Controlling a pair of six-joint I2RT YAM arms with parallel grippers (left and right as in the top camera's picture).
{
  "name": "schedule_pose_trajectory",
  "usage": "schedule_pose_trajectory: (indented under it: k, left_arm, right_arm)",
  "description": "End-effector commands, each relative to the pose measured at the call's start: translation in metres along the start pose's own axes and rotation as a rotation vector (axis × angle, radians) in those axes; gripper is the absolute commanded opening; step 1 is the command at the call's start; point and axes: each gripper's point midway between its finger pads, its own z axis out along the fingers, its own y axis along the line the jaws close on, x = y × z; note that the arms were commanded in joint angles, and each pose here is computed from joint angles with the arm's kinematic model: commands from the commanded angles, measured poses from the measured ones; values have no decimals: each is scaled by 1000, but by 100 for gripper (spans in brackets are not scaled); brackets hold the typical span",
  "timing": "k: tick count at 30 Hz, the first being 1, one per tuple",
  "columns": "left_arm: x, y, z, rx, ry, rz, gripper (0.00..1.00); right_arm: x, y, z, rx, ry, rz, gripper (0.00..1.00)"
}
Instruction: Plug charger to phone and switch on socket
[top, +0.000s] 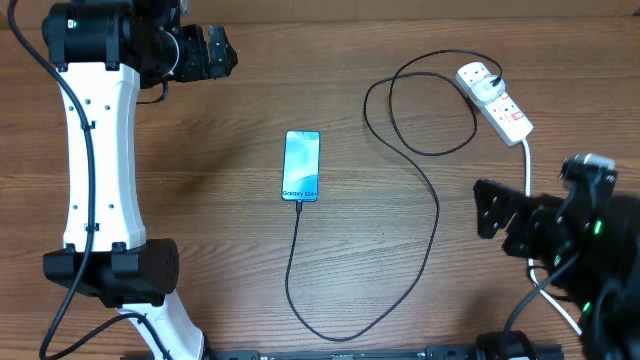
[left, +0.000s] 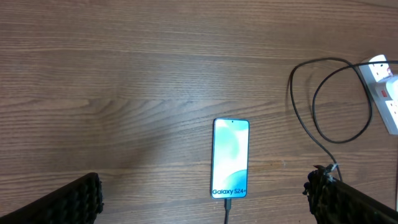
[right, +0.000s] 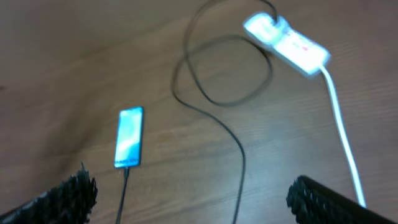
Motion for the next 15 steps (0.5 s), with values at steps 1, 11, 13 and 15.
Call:
schedule_pose_trajectory:
  k: [1,11,13,15]
  left_arm:
    - [-1,1,2,-4,0,16,100]
    - [-1,1,2,-5,0,16,100]
    - [-1,1,2,-5,0,16,100]
    - [-1,1,2,-5,0,16,100]
  right_arm:
    - [16,0,6,-52,-80,-80,100]
    - [52,-6,41,-175,-291,-184,100]
    - [59,-4,46,-212,-329,-227,100]
    - [65,-6,52,-220,-350,-231,100]
